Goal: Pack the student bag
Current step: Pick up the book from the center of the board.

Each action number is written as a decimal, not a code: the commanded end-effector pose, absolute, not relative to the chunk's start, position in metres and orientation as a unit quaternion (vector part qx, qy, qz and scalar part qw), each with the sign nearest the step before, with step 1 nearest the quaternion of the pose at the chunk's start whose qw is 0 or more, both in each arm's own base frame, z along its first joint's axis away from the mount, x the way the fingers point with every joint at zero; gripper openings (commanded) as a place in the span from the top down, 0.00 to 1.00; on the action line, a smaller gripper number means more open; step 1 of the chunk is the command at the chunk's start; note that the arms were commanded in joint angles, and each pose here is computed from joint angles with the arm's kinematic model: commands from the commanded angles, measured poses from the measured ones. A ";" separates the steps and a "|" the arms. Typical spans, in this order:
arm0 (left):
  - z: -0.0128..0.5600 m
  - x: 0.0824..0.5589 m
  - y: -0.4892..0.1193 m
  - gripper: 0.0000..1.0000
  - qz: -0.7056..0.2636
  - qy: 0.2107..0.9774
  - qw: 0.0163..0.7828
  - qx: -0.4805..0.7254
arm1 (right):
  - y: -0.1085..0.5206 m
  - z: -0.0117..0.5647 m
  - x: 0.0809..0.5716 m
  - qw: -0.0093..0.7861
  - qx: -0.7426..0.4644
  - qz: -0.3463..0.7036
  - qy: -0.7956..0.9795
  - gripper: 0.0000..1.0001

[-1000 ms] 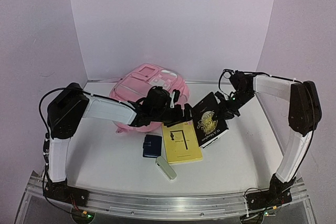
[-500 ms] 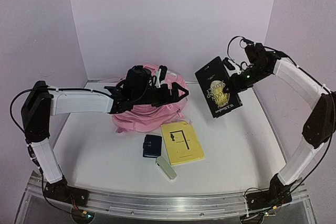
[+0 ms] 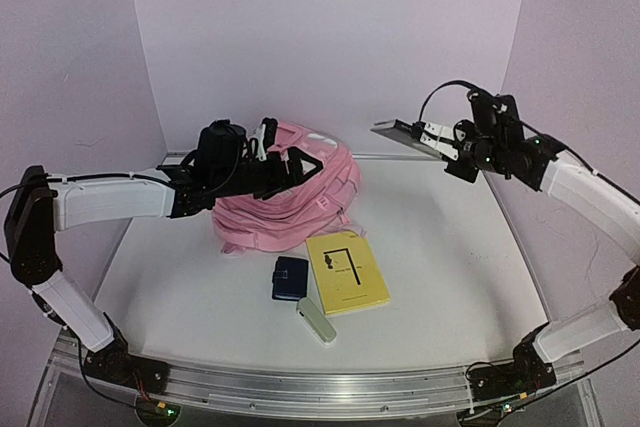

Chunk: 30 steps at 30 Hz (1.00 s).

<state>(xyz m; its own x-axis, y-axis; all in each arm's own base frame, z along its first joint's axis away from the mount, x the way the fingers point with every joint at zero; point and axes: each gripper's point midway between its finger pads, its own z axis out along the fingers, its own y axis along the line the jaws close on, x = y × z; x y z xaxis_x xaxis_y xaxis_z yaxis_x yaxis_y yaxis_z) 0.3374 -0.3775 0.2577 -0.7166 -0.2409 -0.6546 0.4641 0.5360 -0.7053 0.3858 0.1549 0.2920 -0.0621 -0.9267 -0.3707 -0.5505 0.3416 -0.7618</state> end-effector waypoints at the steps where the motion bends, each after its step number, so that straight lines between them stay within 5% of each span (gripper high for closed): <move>1: 0.287 0.330 -0.364 0.00 -0.498 0.768 0.396 0.066 | 0.161 0.425 0.391 0.617 -0.458 -0.407 0.493 1.00; 8: 0.316 0.311 -0.359 0.00 -0.555 0.721 0.406 0.080 | 0.205 0.439 0.350 0.686 -0.465 -0.480 0.289 1.00; 23: 0.337 0.271 -0.379 0.00 -0.699 0.618 0.334 0.132 | 0.245 0.407 0.330 0.678 -0.490 -0.516 0.184 1.00; 30: 0.325 0.281 -0.352 0.00 -0.530 0.693 0.448 0.196 | 0.206 0.368 0.338 0.580 -0.567 -0.402 0.424 1.00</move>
<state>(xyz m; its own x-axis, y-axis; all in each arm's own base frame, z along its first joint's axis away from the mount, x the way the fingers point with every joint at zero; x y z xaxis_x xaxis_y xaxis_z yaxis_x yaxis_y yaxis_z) 0.2818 -0.3776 0.3002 -0.7234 -0.2586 -0.6401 0.6188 0.1684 -0.7673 0.3519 0.2506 0.3189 0.4362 -0.8681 0.2369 0.1748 -0.1765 -0.9687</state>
